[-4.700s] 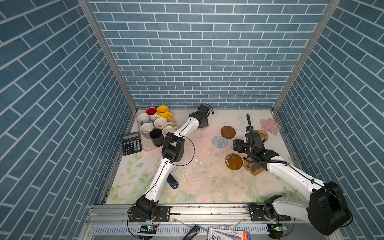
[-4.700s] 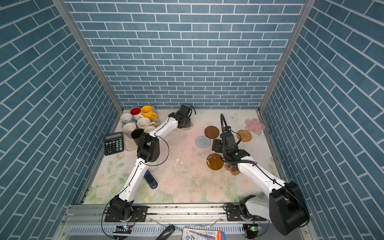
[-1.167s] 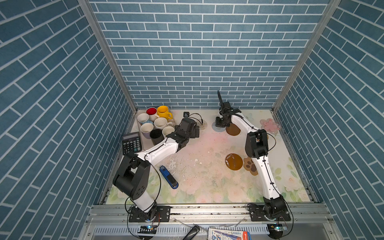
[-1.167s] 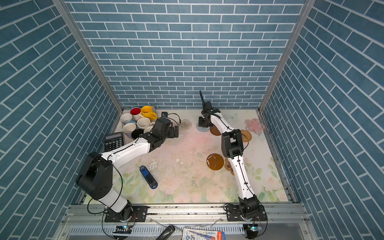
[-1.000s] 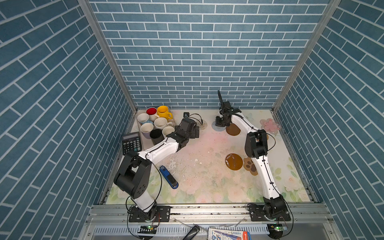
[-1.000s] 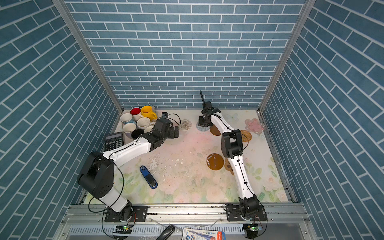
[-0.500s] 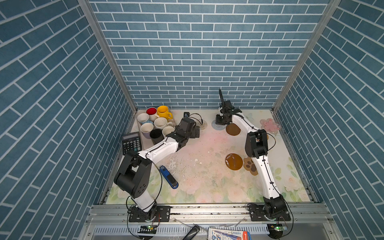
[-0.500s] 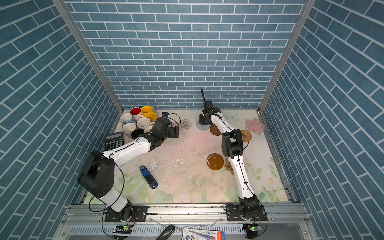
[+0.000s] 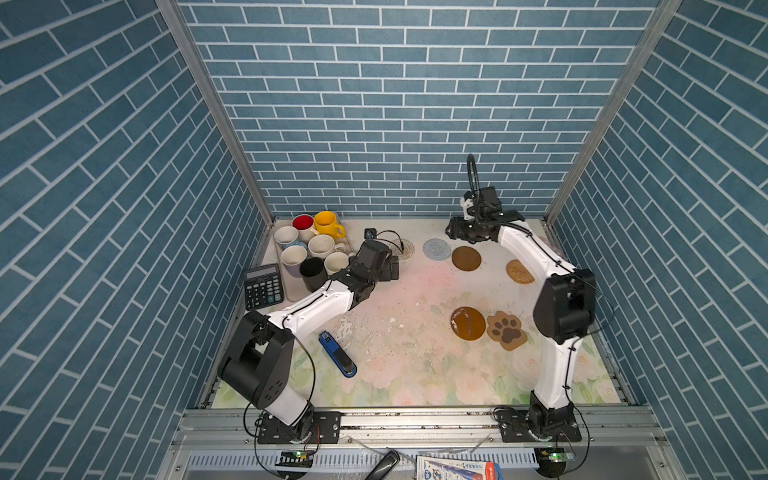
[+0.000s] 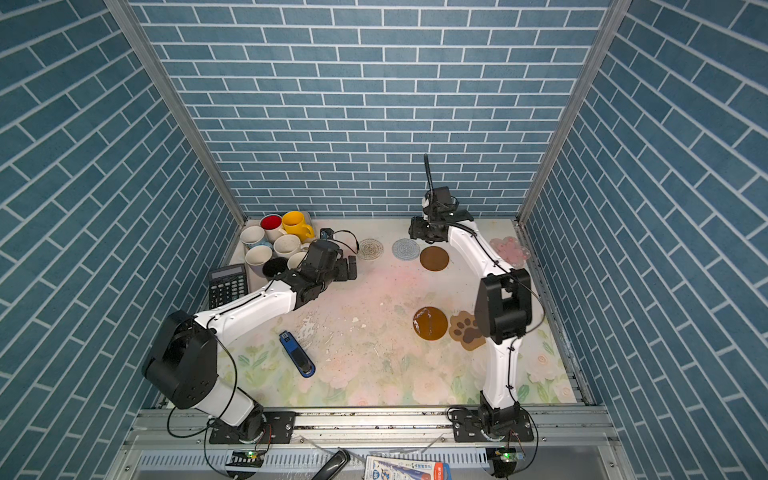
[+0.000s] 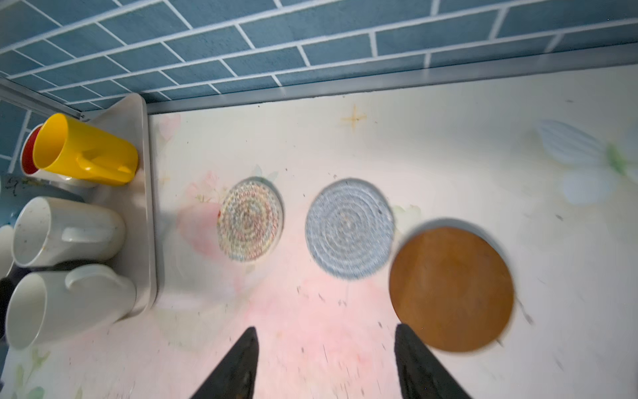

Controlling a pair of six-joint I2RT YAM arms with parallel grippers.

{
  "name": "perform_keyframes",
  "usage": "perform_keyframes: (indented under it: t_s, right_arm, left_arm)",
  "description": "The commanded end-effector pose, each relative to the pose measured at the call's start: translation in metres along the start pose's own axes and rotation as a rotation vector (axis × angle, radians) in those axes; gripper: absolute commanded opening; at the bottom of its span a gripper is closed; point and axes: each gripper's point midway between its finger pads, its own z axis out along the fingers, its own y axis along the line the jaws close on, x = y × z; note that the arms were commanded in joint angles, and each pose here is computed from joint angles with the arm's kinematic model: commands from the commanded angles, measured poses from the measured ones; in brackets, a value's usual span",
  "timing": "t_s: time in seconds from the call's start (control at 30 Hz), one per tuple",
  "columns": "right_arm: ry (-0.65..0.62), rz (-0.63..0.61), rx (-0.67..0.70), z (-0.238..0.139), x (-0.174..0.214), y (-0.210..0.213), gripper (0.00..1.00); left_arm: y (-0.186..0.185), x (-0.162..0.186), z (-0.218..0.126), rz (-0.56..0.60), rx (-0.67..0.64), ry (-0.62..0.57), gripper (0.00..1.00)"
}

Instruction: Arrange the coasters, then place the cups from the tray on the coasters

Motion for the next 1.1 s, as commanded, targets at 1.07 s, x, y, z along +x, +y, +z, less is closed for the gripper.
perform_keyframes:
  t_s: [1.07]
  right_arm:
    - [0.154, 0.328, 0.008, -0.045, 0.263, -0.063, 0.42]
  left_arm:
    - [-0.095, 0.104, -0.065, 0.070, 0.145, 0.234, 0.99]
